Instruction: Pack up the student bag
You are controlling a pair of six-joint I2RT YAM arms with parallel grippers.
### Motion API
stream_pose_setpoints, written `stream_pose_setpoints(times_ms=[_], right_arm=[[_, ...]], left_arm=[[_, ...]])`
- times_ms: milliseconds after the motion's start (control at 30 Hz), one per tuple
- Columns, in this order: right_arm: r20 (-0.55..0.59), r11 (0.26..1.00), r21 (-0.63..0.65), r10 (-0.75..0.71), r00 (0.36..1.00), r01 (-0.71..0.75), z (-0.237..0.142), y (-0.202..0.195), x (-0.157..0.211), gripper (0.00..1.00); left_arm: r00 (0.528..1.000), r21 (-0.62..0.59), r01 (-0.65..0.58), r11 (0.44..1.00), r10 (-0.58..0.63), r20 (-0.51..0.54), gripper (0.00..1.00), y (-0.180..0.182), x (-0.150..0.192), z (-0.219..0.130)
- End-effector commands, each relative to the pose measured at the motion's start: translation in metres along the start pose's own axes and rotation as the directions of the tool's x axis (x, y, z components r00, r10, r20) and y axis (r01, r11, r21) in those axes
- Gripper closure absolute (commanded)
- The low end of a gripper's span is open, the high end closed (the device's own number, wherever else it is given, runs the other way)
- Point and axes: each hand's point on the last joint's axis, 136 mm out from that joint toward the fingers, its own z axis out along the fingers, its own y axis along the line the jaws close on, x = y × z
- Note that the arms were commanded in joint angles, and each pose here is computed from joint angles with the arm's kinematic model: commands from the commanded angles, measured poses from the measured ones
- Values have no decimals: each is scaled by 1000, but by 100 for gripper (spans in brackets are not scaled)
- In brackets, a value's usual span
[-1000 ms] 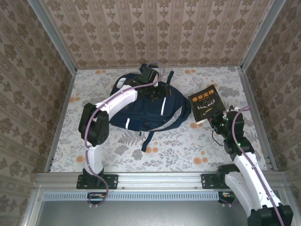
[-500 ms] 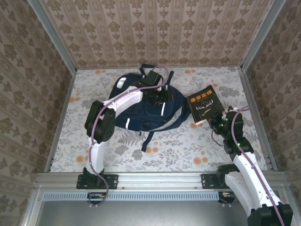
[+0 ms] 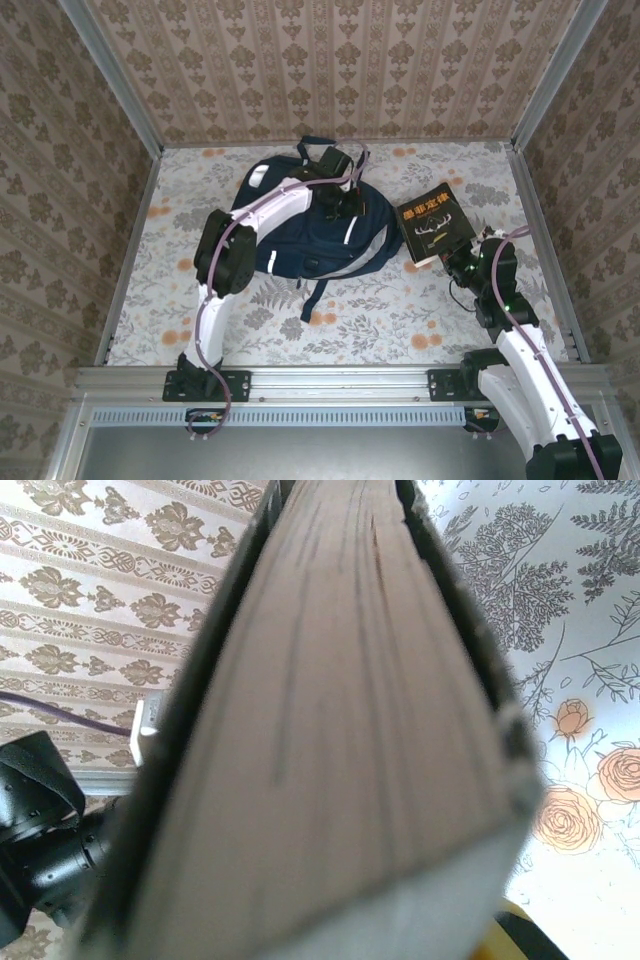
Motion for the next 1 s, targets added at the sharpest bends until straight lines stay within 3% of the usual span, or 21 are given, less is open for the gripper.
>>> stream_pose_setpoints(times_ms=[0,167,433,567,667,767,967], right_arm=[[62,992,-85,-91,994,96,-17,38,-16,100],[64,991,11,-134,989,133,-23,30,-21,100],[-158,964,-240,-159,975,118,-8,77,13,100],[-340,921,-389,-175,924,31,-1,115,45,100],[-421,898,-438,-250,872,46,3,135,74,100],[-480,900,-434,-271,834,43,20,141,99,100],[-498,926,-376,-230,836,30,84,144,120,100]], left_arm=[[996,31,-72,997,70,61,100,-22,-17,-42],[981,129,-110,986,87,172,100,-54,-37,-126],[969,260,-102,960,37,244,100,-70,-35,-221],[964,297,-96,950,14,264,100,-68,-30,-247],[961,309,-84,947,-5,277,100,-64,-30,-256],[964,365,-78,928,-23,264,100,-70,-27,-263],[962,425,-104,899,-18,273,100,-86,-21,-280]])
